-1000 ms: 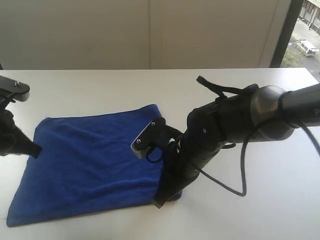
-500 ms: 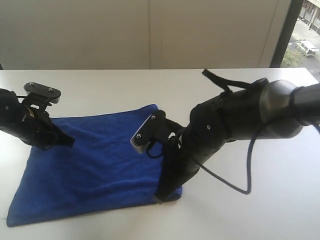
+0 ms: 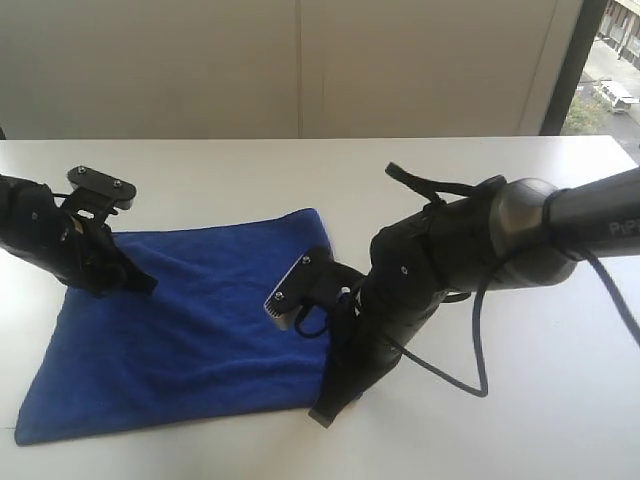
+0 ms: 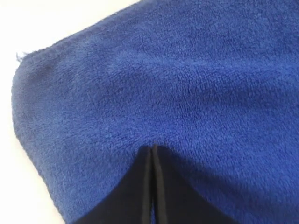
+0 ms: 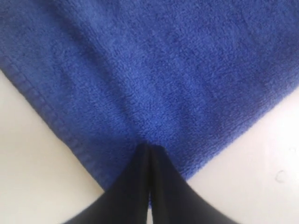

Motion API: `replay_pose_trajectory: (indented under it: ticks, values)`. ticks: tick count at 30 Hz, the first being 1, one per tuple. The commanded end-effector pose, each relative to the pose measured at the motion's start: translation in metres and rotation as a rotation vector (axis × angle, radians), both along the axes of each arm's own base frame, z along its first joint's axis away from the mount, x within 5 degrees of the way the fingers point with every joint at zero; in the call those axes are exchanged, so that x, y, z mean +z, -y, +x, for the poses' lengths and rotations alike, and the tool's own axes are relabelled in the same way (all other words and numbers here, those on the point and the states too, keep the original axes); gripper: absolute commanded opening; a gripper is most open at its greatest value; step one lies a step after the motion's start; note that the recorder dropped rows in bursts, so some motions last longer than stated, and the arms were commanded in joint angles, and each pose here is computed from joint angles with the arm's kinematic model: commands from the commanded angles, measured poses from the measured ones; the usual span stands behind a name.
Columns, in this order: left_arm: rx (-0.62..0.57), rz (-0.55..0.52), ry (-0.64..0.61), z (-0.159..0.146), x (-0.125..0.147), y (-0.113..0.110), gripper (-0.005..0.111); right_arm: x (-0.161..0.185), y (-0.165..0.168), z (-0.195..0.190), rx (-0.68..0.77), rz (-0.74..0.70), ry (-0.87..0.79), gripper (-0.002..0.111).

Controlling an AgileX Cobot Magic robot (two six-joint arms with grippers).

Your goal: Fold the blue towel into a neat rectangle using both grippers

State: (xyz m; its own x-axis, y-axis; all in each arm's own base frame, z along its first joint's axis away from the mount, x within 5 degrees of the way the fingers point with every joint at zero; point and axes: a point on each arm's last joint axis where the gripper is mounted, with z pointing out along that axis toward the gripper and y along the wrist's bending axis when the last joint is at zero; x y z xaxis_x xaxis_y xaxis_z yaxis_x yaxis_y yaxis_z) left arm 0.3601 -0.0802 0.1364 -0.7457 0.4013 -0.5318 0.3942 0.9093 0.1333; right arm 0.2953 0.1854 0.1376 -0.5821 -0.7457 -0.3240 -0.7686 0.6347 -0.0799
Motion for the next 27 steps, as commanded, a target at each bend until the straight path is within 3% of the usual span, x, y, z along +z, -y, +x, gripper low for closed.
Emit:
replay_pose_trajectory:
  ticks: [1, 7, 11, 17, 19, 22, 27]
  values:
    - [0.004, 0.014, -0.029, -0.009, 0.028, -0.003, 0.0, 0.033, 0.0, 0.004, -0.008, 0.066, 0.117, 0.0]
    - [0.051, -0.046, 0.047, -0.031, 0.08, -0.007, 0.0, 0.068, -0.009, 0.043, -0.012, 0.196, 0.421, 0.0]
    - [0.113, -0.13, 0.12, -0.063, 0.096, -0.013, 0.0, 0.067, 0.001, 0.093, -0.108, 0.206, 0.451, 0.0]
    - [0.166, -0.238, 0.116, -0.138, 0.072, -0.017, 0.0, 0.049, 0.013, 0.158, -0.186, 0.205, 0.495, 0.0]
    - [0.172, -0.285, 0.165, -0.156, 0.063, -0.016, 0.0, 0.041, 0.014, 0.174, -0.198, 0.195, 0.482, 0.0]
    - [0.185, -0.347, 0.213, -0.178, 0.053, -0.017, 0.0, 0.025, 0.015, 0.186, -0.207, 0.162, 0.411, 0.0]
    - [0.175, -0.355, 0.219, -0.2, 0.041, -0.022, 0.0, 0.008, 0.014, 0.19, -0.202, 0.129, 0.344, 0.0]
